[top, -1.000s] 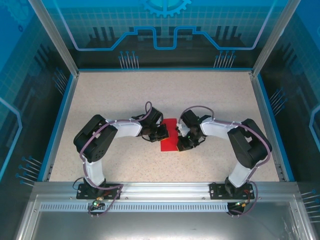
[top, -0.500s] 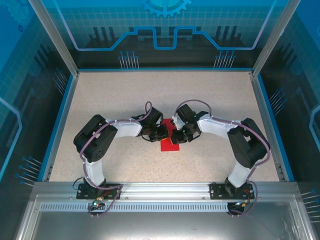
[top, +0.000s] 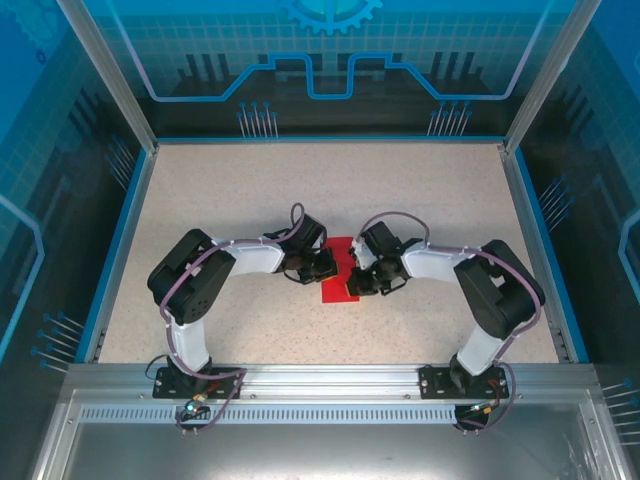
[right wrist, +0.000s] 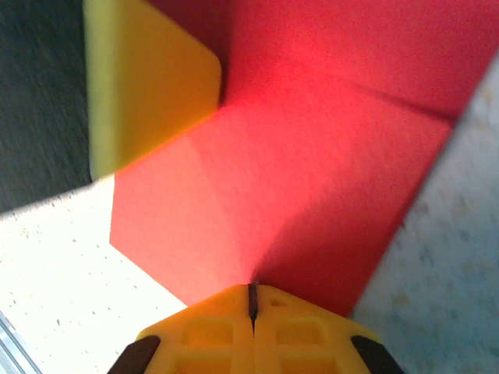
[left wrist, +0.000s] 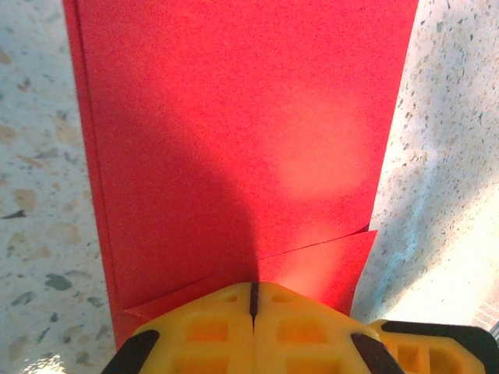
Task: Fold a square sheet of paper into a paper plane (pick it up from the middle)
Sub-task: Fold the triangle a second time at the center of the table.
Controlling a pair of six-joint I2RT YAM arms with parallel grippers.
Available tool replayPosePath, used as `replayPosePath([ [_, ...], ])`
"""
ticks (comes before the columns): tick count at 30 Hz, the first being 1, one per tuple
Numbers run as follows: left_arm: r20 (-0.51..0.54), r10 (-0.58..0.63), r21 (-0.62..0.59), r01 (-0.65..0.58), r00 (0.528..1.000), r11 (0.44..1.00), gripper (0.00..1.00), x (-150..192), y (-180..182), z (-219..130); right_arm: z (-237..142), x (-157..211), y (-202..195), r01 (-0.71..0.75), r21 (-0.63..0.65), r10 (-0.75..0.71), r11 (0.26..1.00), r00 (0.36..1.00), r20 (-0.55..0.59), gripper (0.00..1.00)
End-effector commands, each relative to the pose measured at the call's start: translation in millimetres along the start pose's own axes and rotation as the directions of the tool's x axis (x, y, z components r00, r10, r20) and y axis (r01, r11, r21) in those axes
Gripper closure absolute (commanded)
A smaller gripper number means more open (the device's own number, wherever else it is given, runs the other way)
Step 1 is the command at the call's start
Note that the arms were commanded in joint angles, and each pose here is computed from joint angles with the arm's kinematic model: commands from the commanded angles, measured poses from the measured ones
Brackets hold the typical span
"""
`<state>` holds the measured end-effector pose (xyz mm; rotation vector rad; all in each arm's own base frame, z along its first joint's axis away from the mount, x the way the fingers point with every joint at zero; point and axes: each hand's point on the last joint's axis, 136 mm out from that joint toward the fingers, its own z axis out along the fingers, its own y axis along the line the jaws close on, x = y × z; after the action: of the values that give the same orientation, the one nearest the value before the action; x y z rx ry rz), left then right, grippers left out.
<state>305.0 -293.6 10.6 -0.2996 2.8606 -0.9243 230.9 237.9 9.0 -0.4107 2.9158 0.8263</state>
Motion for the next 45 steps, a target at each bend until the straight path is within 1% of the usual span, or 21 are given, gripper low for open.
replayPosePath([
  [1,-0.021,-0.089,-0.296,0.079,0.996,0.952,1.0,21,87,15,0,75,-42,-0.143,0.154,0.17,0.978,0.969,-0.179,0.96],
  [3,-0.019,-0.087,-0.292,0.077,0.996,0.953,1.0,20,86,15,-4,78,-43,-0.159,0.159,0.185,0.974,0.969,-0.163,0.96],
  [5,-0.022,-0.082,-0.283,0.072,0.996,0.956,1.0,20,84,15,-10,71,-41,-0.165,0.162,0.187,0.973,0.973,-0.138,0.96],
  [9,-0.028,-0.063,-0.253,0.054,0.998,0.966,1.0,18,74,15,-32,41,-25,-0.153,0.127,0.158,0.98,0.987,-0.032,0.96],
  [11,-0.03,-0.055,-0.23,0.047,0.998,0.972,1.0,16,68,15,-42,25,-20,-0.168,0.099,0.166,0.981,0.986,0.022,0.93],
  [14,-0.042,-0.046,-0.169,0.038,0.998,0.985,1.0,15,53,16,-48,7,-12,-0.167,0.04,0.165,0.985,0.985,0.055,0.85],
  [17,-0.046,-0.021,-0.122,0.015,0.999,0.992,0.99,12,37,13,-44,-6,-5,-0.159,-0.003,0.159,0.987,0.986,0.044,0.83],
  [20,-0.044,0.0,-0.112,-0.005,0.999,0.994,0.98,8,28,9,-36,-13,0,-0.15,-0.042,0.151,0.988,0.988,0.023,0.82],
  [24,-0.047,0.01,-0.11,-0.015,0.999,0.994,0.97,8,23,6,-28,-14,2,-0.146,-0.066,0.146,0.987,0.989,-0.005,0.86],
  [29,-0.048,0.027,-0.081,-0.031,0.998,0.996,0.96,5,11,0,-23,-14,-2,-0.141,-0.054,0.14,0.989,0.99,-0.022,0.86],
  [32,-0.036,0.043,-0.037,-0.044,0.998,0.998,0.92,1,-6,-10,-22,-15,-5,-0.145,-0.047,0.144,0.988,0.989,-0.024,0.86],
  [33,-0.028,0.045,-0.023,-0.045,0.999,0.999,0.91,0,-12,-14,-27,-27,-1,-0.132,-0.054,0.132,0.99,0.991,0.002,0.86],
  [37,0.021,0.038,0.028,-0.039,0.999,0.999,0.78,-4,-29,-36,-34,-42,-4,-0.128,-0.04,0.129,0.991,0.991,0.042,0.86],
  [41,0.06,-0.014,0.036,0.012,0.998,0.999,0.69,0,-24,-47,-33,-53,-9,-0.124,-0.015,0.124,0.992,0.991,0.05,0.85],
  [45,0.063,-0.063,0.054,0.06,0.996,0.997,0.67,11,-14,-47,-26,-61,-7,-0.113,-0.03,0.114,0.993,0.993,0.035,0.84],
])
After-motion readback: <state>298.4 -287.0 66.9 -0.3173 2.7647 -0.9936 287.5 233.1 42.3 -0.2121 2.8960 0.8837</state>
